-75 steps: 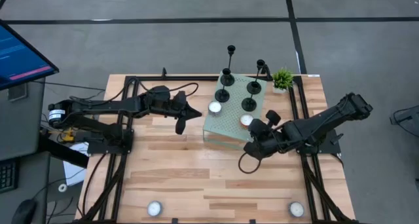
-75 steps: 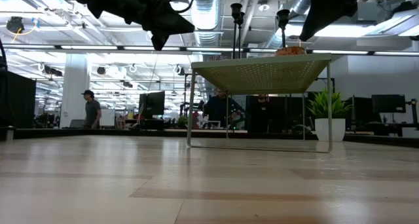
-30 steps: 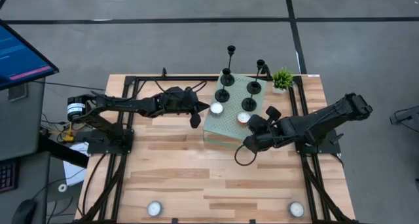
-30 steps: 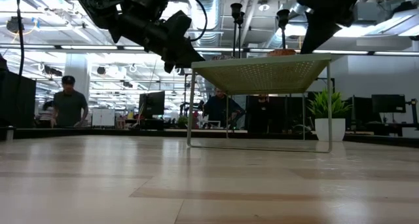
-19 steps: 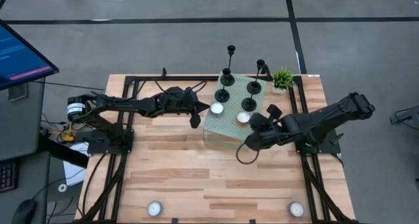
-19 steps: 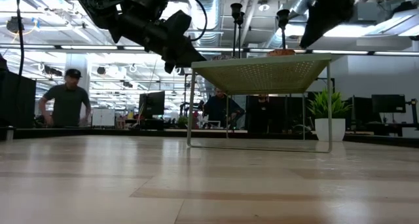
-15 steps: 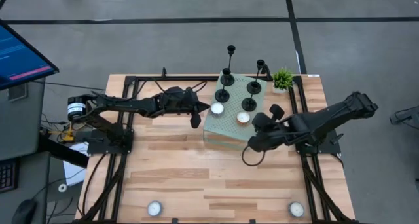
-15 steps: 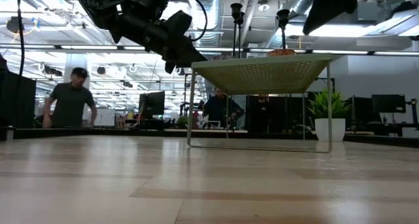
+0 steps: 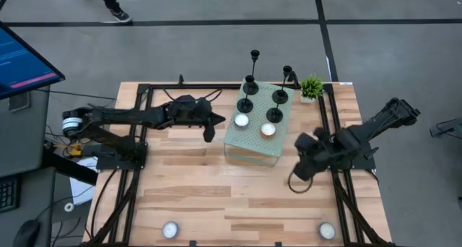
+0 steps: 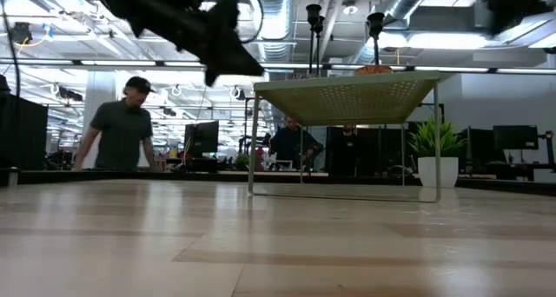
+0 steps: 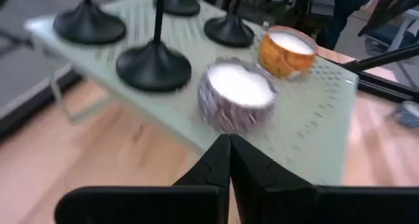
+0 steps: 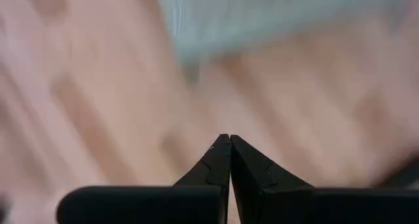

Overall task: Pick & Place candle stick holders
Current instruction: Put the blue patterned scented candle on the shelf

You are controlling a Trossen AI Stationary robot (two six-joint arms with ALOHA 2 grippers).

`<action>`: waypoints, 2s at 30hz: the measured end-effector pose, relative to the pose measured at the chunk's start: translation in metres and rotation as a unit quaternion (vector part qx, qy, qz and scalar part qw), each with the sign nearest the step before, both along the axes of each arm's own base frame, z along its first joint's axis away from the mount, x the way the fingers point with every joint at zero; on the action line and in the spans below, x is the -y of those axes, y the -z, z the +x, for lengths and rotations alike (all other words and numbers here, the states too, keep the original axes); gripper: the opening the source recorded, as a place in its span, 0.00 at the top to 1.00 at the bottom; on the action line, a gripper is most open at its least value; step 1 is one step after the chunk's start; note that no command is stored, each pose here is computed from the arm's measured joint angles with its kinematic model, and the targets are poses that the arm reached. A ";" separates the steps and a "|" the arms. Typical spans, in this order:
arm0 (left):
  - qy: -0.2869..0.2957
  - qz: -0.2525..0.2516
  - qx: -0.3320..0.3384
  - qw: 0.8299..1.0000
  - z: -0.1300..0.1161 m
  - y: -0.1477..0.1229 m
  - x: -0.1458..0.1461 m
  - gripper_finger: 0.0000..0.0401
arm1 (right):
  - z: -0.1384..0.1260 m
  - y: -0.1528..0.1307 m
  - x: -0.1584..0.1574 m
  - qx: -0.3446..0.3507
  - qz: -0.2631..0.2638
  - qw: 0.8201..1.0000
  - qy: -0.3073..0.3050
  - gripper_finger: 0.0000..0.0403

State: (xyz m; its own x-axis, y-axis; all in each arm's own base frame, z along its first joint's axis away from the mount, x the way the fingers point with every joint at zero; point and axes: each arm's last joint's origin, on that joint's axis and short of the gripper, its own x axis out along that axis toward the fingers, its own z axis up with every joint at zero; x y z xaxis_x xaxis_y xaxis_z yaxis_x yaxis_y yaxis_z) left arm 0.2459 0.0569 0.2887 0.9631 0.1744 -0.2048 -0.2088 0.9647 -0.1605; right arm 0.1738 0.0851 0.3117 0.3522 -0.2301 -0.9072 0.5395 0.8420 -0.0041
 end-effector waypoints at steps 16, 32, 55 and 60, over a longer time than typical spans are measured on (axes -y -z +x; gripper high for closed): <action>0.180 -0.224 -0.074 0.955 -0.114 -0.030 0.088 0.60 | -0.020 0.039 -0.104 -0.177 0.193 0.962 -0.081 0.28; 0.220 -0.250 -0.235 0.913 -0.094 0.003 0.133 0.59 | -0.037 0.099 -0.176 -0.249 0.175 0.945 -0.124 0.06; 0.196 -0.310 -0.190 0.911 -0.097 -0.008 0.132 0.54 | -0.067 0.139 -0.207 -0.218 0.156 0.957 -0.111 0.01; 0.187 -0.306 -0.186 0.915 -0.097 -0.008 0.131 0.54 | -0.076 0.139 -0.208 -0.213 0.142 0.960 -0.111 0.02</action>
